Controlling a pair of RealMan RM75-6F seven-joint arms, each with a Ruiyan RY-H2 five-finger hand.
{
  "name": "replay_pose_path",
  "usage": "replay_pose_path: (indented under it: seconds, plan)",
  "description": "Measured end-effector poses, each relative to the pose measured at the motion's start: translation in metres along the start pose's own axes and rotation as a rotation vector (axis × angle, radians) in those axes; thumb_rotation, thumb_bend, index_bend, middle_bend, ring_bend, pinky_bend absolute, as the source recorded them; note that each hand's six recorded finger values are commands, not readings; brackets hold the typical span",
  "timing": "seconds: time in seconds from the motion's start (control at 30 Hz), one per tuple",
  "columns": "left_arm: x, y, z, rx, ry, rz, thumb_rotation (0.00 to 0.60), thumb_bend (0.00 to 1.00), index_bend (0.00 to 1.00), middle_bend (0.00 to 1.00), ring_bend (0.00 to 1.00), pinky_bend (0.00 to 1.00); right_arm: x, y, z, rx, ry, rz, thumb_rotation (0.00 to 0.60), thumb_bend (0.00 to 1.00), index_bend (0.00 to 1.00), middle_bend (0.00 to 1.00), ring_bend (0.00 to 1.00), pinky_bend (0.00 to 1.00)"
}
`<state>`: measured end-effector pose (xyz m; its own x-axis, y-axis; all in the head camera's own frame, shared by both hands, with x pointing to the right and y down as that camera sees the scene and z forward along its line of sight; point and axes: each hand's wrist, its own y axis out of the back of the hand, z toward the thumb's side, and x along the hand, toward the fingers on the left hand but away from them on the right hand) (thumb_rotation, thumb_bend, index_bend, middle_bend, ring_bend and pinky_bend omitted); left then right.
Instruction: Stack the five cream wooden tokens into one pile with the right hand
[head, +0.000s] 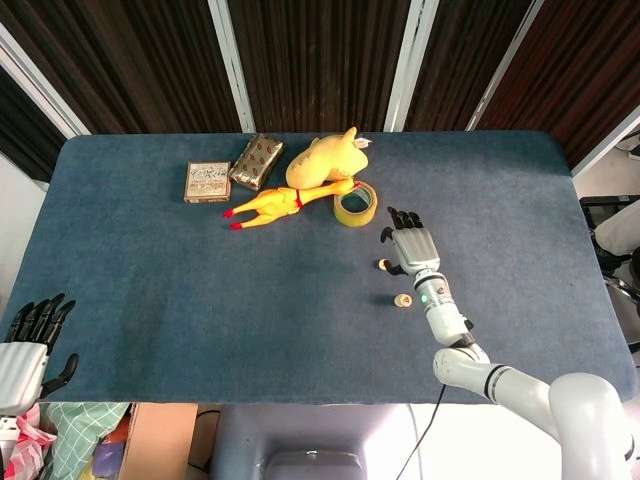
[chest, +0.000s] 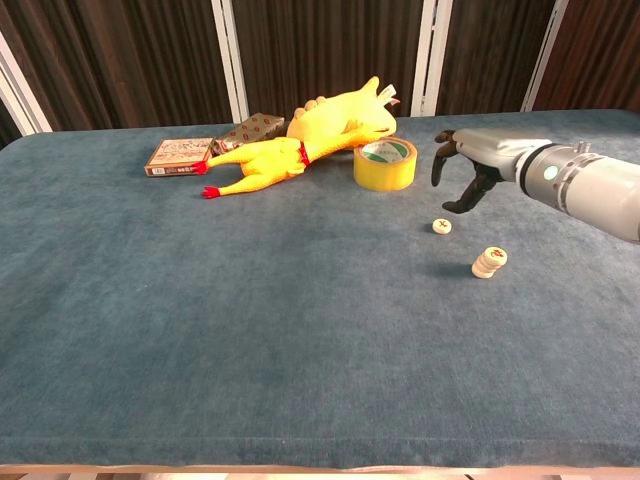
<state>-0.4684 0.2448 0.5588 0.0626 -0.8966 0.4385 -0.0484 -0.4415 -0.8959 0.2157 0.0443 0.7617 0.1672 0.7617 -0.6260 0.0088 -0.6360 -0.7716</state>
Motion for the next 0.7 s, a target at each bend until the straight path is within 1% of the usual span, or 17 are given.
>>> replay_pose_path:
  seconds: [0.13, 0.27, 0.7]
  plan:
    - [-0.001, 0.001, -0.002, -0.004, 0.001, 0.002, 0.600, 0.40, 0.00, 0.00, 0.00, 0.00, 0.000, -0.009, 0.004, 0.039, 0.006, 0.022, 0.600, 0.40, 0.51, 0.09, 0.00, 0.00]
    - [-0.002, 0.002, -0.001, -0.006, -0.002, 0.004, 0.600, 0.40, 0.00, 0.00, 0.00, 0.01, 0.002, -0.018, 0.004, 0.084, 0.009, 0.037, 0.600, 0.40, 0.51, 0.09, 0.00, 0.00]
    - [-0.002, 0.002, -0.002, -0.008, 0.000, 0.004, 0.600, 0.40, 0.00, 0.00, 0.00, 0.00, -0.003, -0.027, 0.003, 0.108, -0.008, 0.060, 0.600, 0.41, 0.55, 0.09, 0.00, 0.00]
